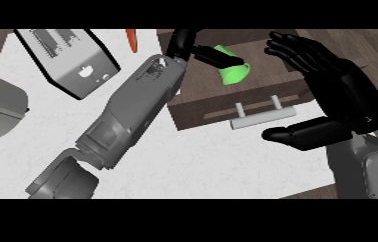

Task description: Pick up the cup, place it into the drawer and close the drawer

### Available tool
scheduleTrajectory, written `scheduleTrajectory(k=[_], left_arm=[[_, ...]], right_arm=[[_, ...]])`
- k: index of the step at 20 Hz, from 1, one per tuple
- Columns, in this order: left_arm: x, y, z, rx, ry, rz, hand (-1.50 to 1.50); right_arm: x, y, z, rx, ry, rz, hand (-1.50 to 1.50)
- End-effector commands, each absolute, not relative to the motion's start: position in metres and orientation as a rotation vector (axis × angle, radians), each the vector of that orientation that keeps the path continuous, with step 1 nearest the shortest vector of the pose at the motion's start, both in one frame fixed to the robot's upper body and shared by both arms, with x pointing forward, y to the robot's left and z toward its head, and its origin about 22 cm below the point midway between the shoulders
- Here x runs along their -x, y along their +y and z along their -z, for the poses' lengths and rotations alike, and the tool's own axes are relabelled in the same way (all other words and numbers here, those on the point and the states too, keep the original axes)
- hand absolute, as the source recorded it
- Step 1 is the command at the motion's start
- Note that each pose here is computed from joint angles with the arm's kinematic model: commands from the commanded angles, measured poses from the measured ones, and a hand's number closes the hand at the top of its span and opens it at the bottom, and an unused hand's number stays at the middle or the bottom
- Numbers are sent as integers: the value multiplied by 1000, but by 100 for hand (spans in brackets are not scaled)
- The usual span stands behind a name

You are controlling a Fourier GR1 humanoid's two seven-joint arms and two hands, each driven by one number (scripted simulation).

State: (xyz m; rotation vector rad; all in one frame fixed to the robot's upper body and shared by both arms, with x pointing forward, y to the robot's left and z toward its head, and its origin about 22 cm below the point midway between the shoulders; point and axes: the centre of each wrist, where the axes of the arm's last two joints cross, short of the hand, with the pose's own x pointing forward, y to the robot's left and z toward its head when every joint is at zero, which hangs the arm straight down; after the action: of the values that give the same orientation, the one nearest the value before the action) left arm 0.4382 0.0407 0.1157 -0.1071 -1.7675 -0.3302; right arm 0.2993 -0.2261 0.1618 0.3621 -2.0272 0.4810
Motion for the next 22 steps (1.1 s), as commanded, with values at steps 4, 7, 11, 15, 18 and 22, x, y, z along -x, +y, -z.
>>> scheduleTrajectory(k=[4,7,11,15,18,22], left_arm=[[-436,38,-124,309,-1891,168,-150],[-437,40,-123,264,-1918,82,-150],[-439,41,-125,241,-1917,32,-150],[-438,46,-115,233,-1898,13,-150],[-438,45,-117,275,-1905,-3,-150],[-436,52,-107,311,-1921,-34,-150]], right_arm=[[-300,-201,-157,-634,-1891,-753,150],[-293,-217,-155,-541,-1739,-994,150],[-281,-224,-137,-388,-1604,-1124,-150],[-273,-232,-145,-109,-1626,-1229,-150],[-275,-204,-108,-6,-1581,-1223,-150],[-286,-210,-61,70,-1474,-1236,-150]])
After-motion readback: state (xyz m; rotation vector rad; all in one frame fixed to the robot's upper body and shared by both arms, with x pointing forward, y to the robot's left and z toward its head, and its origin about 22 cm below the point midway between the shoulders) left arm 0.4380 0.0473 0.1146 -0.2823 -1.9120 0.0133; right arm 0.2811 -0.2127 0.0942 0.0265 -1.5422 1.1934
